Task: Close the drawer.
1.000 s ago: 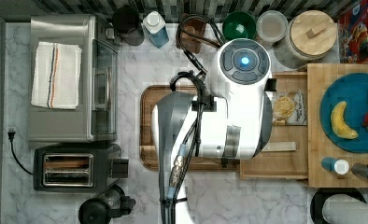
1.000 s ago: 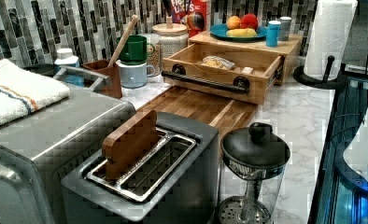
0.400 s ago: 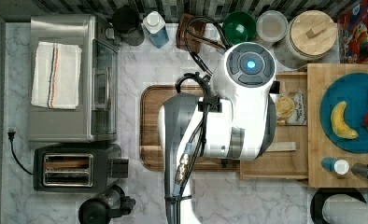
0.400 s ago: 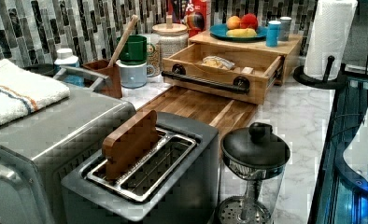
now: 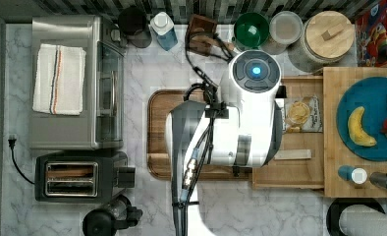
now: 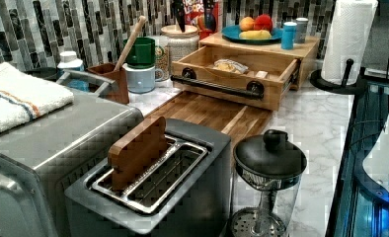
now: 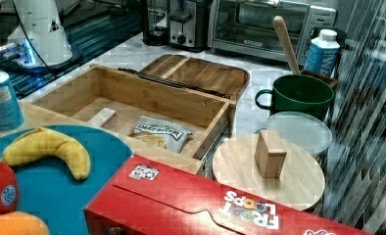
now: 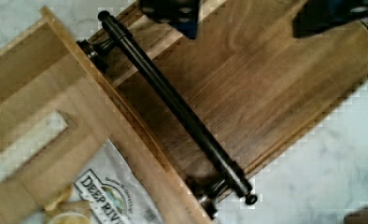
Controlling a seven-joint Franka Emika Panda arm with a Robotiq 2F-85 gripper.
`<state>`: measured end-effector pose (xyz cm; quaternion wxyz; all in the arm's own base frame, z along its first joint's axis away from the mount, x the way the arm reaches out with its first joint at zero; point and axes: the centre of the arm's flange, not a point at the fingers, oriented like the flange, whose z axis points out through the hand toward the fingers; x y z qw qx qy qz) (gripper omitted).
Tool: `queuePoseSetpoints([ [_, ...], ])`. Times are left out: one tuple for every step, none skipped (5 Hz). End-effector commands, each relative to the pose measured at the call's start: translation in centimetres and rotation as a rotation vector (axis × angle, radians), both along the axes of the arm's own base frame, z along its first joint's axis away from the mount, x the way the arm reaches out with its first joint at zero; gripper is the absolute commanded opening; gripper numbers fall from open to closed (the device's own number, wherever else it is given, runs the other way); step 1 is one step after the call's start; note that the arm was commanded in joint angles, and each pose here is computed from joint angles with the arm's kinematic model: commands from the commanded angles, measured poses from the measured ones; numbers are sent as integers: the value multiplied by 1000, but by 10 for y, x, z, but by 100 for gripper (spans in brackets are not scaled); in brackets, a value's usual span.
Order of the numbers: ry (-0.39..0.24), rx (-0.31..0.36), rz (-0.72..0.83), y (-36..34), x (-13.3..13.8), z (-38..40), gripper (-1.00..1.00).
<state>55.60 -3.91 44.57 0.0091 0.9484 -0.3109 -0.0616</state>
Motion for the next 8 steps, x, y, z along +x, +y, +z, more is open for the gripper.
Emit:
queuePoseSetpoints([
  [-35, 88, 367, 79, -9, -13, 100],
  [-52, 86, 431, 83, -13, -32, -100],
  [-39, 60, 501, 82, -11, -54, -100],
  [-36, 50, 564, 75, -9, -81, -100],
  [-66, 38, 619, 60, -11, -111, -100],
  [-66, 20, 691, 51, -8, -135, -100],
  [-84, 0, 706, 43, -9, -153, -100],
  [-76, 16, 715, 35, -10, -168, -100],
])
